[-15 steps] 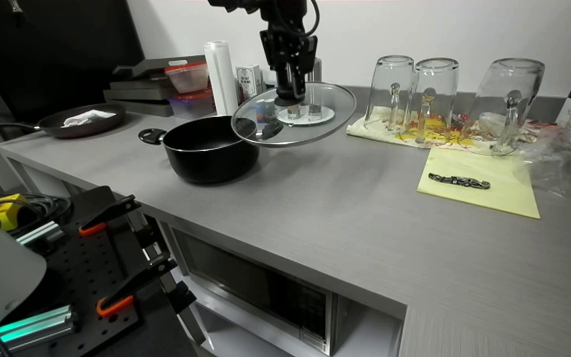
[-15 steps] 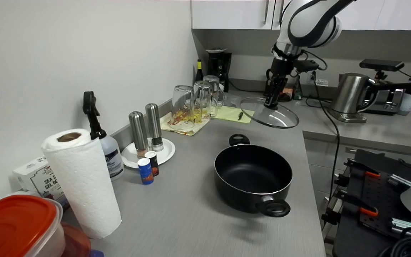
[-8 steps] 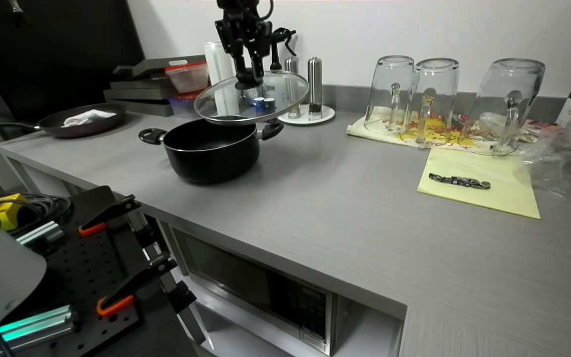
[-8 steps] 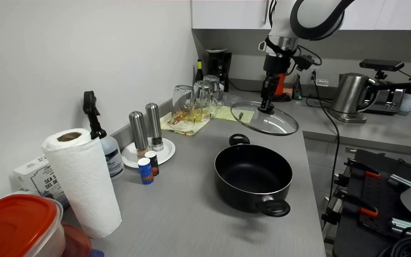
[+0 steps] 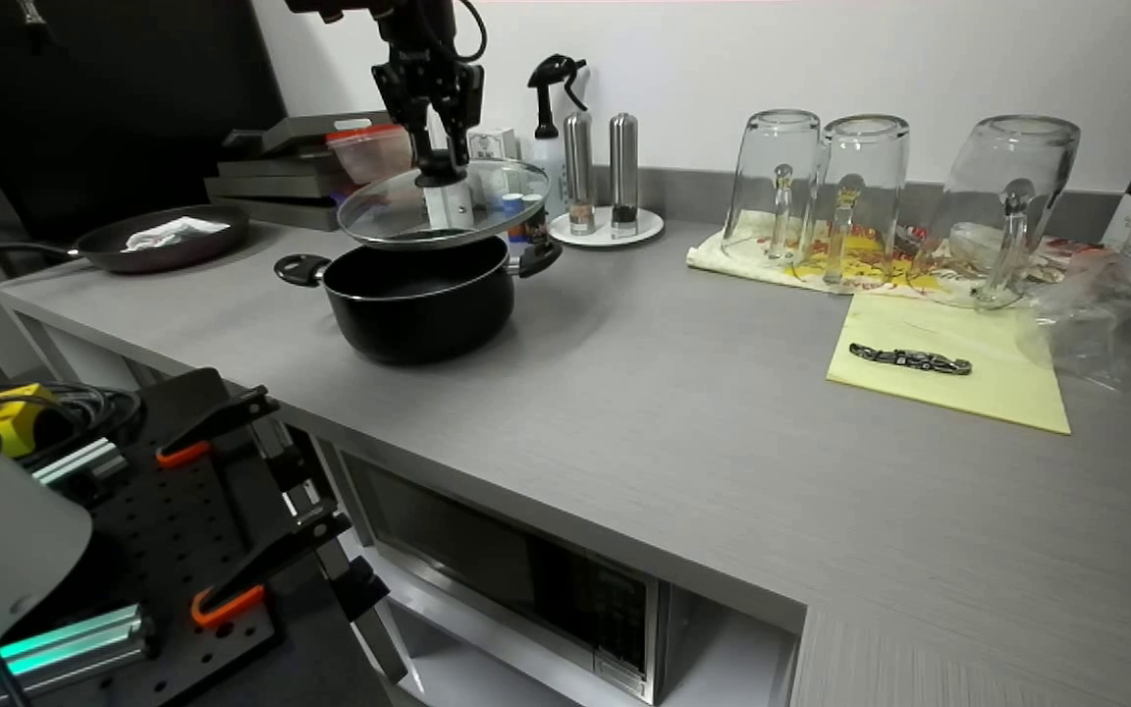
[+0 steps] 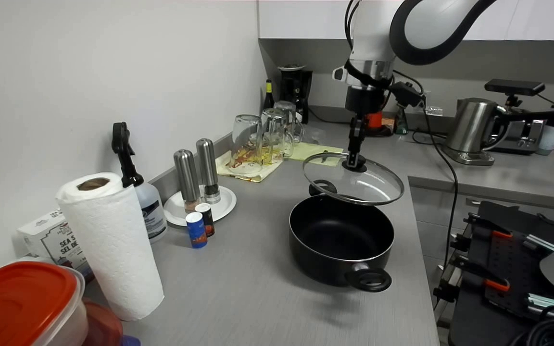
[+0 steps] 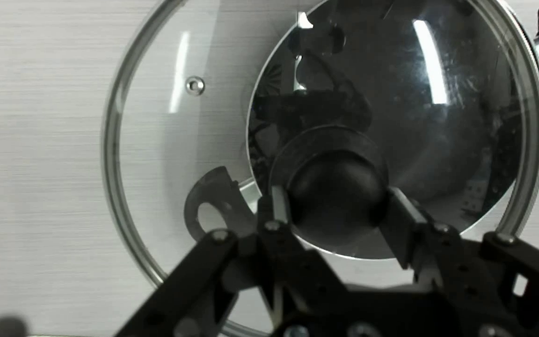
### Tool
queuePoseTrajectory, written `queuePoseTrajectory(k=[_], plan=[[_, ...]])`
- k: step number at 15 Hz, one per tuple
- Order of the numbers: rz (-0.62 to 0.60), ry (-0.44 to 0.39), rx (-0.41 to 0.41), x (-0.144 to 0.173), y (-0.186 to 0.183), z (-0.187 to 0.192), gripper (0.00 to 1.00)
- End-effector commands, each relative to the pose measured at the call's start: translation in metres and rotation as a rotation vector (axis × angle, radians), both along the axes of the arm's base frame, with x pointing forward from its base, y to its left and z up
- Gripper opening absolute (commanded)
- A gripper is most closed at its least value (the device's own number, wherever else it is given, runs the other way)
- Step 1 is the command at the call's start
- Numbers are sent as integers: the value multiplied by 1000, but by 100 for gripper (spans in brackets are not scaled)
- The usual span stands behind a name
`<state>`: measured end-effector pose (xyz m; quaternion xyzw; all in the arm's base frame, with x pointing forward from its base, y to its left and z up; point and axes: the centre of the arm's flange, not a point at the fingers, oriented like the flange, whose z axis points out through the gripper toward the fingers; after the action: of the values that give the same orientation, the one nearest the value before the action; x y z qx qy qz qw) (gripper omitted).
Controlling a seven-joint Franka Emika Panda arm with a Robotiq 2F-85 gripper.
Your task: Put the glass lid on the black pot.
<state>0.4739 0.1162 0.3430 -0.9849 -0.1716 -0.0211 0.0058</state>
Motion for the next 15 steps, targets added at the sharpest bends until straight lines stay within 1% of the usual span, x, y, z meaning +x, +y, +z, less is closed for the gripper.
queuePoseTrajectory(k=[1, 7, 15], plan=[[66, 20, -32, 7, 25, -5, 25], [157, 62, -79, 9, 59, -30, 25], [230, 104, -102, 14, 85, -54, 25]])
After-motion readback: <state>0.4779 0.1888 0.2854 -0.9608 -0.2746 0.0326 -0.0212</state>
